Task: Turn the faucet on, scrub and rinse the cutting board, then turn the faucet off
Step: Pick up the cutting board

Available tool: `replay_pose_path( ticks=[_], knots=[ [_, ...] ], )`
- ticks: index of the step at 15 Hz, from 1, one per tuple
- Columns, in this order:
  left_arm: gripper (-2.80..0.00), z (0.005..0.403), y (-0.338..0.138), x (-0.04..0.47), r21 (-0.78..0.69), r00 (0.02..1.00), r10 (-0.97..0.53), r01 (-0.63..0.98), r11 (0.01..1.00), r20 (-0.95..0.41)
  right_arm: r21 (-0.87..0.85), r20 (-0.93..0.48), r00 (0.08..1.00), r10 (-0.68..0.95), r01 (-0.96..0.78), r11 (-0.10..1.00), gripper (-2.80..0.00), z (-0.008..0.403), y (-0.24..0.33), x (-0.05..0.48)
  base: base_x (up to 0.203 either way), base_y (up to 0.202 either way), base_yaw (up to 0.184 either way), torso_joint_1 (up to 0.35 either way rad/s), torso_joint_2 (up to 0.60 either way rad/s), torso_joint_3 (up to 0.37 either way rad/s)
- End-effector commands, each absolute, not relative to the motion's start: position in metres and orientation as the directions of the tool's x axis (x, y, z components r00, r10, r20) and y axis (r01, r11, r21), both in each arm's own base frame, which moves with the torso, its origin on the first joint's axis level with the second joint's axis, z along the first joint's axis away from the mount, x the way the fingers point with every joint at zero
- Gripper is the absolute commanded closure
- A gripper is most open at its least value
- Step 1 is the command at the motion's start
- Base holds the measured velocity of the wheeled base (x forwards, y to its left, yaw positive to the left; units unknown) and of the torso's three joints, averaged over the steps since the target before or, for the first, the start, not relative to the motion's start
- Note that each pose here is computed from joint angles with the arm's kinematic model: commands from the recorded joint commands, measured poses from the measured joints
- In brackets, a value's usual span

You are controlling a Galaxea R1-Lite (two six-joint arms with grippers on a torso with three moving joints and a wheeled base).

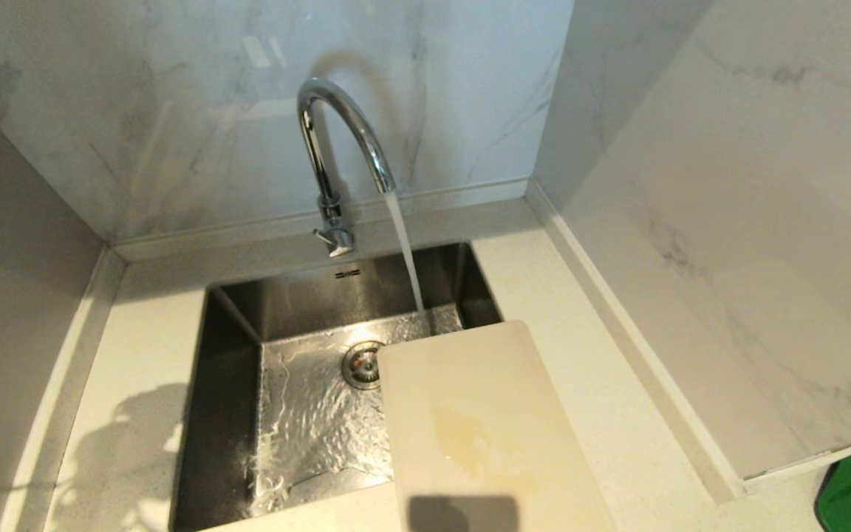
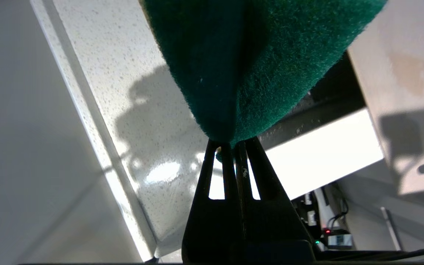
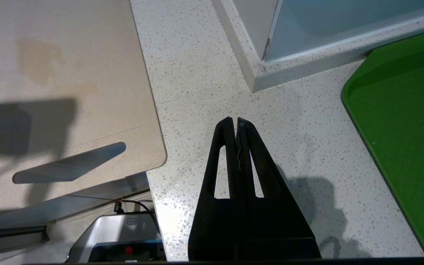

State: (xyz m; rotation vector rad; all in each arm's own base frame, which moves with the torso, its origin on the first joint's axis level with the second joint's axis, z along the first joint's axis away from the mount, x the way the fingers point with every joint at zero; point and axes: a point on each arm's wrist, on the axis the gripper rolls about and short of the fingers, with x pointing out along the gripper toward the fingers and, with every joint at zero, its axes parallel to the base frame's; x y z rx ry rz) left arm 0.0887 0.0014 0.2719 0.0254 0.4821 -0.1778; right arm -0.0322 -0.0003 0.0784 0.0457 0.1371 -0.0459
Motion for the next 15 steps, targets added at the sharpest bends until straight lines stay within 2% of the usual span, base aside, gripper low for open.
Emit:
replay_pose_path(
  ticks=[1,10,15],
  knots=[
    [0.0,0.247,-0.001,0.063,0.007,0.891,-0.173,0.193,0.981,-0.419,0.043,-0.139,0.989,-0.043,0.049,0.998,0.0,0.078,0.0,-0.032,0.0,0.0,0.0,0.0,0.0,0.0],
    [0.0,0.165,-0.003,0.031,0.07,0.937,-0.137,0.168,0.983,-0.321,0.043,-0.139,0.989,-0.043,0.049,0.998,0.0,0.078,0.0,-0.032,0.0,0.0,0.0,0.0,0.0,0.0],
    [0.0,0.134,-0.003,0.008,0.078,0.954,-0.114,0.14,0.987,-0.276,0.043,-0.139,0.989,-0.043,0.049,0.998,0.0,0.078,0.0,-0.032,0.0,0.0,0.0,0.0,0.0,0.0]
  ],
)
